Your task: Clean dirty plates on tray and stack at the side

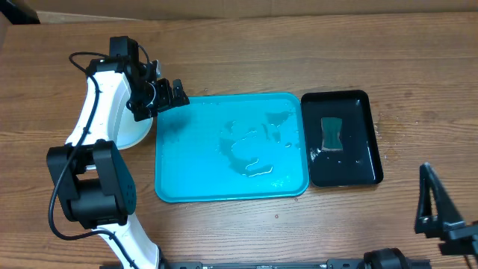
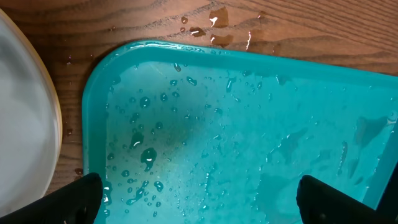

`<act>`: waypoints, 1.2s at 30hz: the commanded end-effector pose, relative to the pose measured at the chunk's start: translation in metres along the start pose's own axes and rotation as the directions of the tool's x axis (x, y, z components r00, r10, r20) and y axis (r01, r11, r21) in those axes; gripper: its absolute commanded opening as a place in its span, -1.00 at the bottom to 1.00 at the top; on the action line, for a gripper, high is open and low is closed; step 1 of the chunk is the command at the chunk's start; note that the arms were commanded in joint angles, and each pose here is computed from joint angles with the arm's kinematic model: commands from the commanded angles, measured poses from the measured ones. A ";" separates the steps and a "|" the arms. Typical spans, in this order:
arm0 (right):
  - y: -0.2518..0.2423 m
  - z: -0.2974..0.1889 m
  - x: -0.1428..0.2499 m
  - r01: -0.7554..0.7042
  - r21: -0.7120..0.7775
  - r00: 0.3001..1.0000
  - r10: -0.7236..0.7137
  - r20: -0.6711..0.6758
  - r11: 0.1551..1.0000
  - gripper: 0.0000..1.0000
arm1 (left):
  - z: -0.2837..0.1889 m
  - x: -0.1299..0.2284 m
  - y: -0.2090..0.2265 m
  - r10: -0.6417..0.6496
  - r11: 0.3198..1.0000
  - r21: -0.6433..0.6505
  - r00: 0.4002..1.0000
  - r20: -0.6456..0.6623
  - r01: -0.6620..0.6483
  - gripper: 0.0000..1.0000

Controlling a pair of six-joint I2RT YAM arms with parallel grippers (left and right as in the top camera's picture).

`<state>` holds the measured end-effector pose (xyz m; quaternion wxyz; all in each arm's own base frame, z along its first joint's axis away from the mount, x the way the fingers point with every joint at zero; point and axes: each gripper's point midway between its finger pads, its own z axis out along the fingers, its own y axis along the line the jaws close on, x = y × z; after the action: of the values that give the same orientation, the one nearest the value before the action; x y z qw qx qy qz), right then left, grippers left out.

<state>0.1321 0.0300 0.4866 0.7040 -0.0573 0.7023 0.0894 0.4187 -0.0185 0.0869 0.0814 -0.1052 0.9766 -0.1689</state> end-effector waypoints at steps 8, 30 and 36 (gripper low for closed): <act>-0.007 0.058 0.099 0.042 -0.022 0.979 -0.037 0.202 0.999 1.00 | -0.006 0.001 -0.001 0.024 1.000 -0.004 1.000 0.011 -0.023 1.00; -0.026 0.098 0.239 0.042 0.008 0.970 -0.042 0.241 0.999 1.00 | -0.006 0.001 -0.001 0.023 1.000 -0.004 1.000 0.011 -0.023 0.99; -0.028 0.104 0.266 0.030 0.008 0.984 -0.031 0.176 1.000 1.00 | -0.006 0.001 -0.001 0.023 1.000 -0.004 1.000 0.011 -0.023 1.00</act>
<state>0.2379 0.0357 0.2298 0.7702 -0.0578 0.6300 0.0805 0.4182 -0.0175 0.0861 0.0808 -0.1057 0.9772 -0.1657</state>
